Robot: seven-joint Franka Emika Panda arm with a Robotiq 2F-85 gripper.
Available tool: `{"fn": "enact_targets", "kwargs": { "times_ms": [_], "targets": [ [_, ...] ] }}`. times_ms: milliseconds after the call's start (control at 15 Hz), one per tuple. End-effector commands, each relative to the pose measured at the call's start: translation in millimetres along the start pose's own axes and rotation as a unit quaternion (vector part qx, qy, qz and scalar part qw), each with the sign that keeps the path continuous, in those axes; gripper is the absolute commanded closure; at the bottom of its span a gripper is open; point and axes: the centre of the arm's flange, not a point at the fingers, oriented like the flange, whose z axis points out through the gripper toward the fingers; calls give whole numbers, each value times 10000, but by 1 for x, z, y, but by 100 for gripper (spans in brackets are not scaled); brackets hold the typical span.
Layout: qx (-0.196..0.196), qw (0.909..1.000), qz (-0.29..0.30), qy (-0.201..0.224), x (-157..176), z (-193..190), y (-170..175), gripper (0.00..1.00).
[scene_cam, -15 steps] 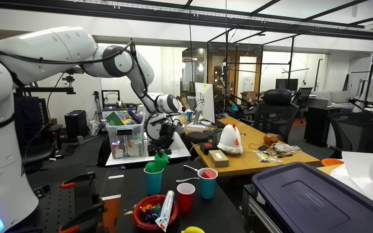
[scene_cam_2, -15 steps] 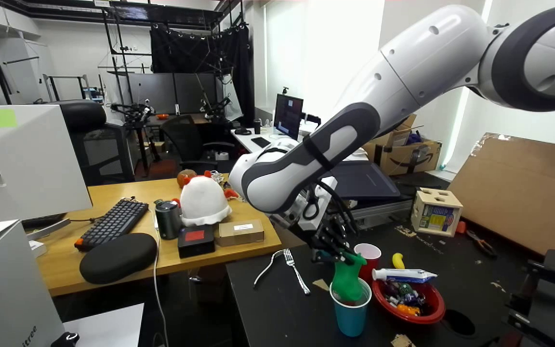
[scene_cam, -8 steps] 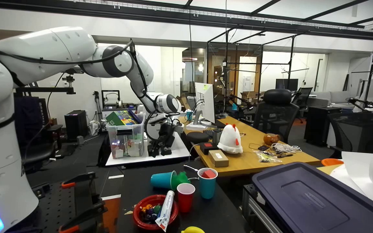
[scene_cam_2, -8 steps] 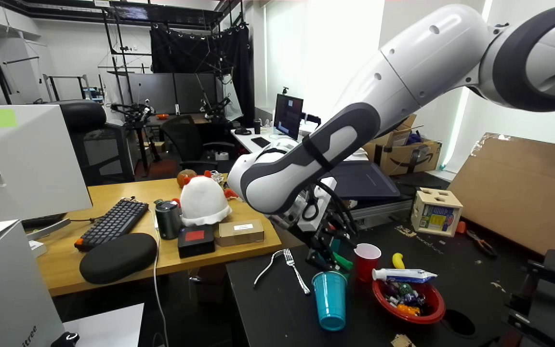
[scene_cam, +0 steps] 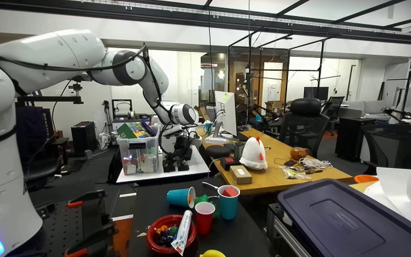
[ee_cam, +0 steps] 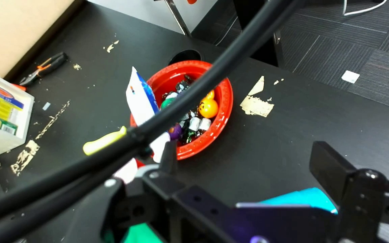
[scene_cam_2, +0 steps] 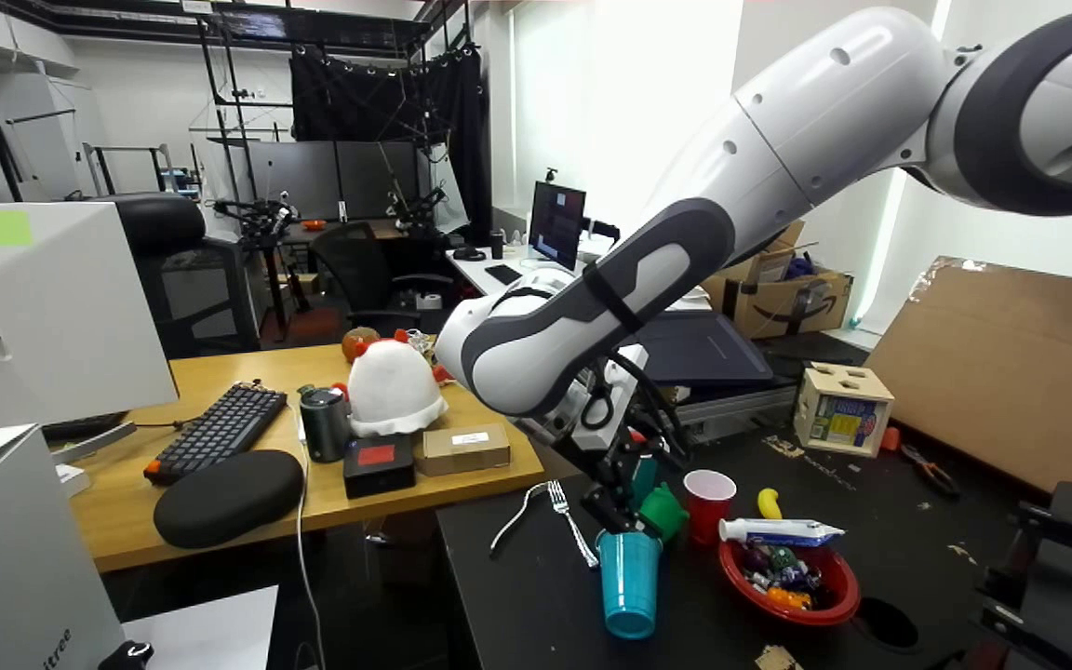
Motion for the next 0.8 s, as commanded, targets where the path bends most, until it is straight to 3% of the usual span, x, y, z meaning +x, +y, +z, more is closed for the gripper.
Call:
{"fn": "enact_targets", "kwargs": {
  "times_ms": [0, 533, 733],
  "targets": [
    [7, 9999, 6, 161, -6, -6, 1, 0],
    [375, 9941, -482, 901, 15, 11, 13, 0],
    [594, 9921, -141, 1100, 23, 30, 31, 0]
  ]
}}
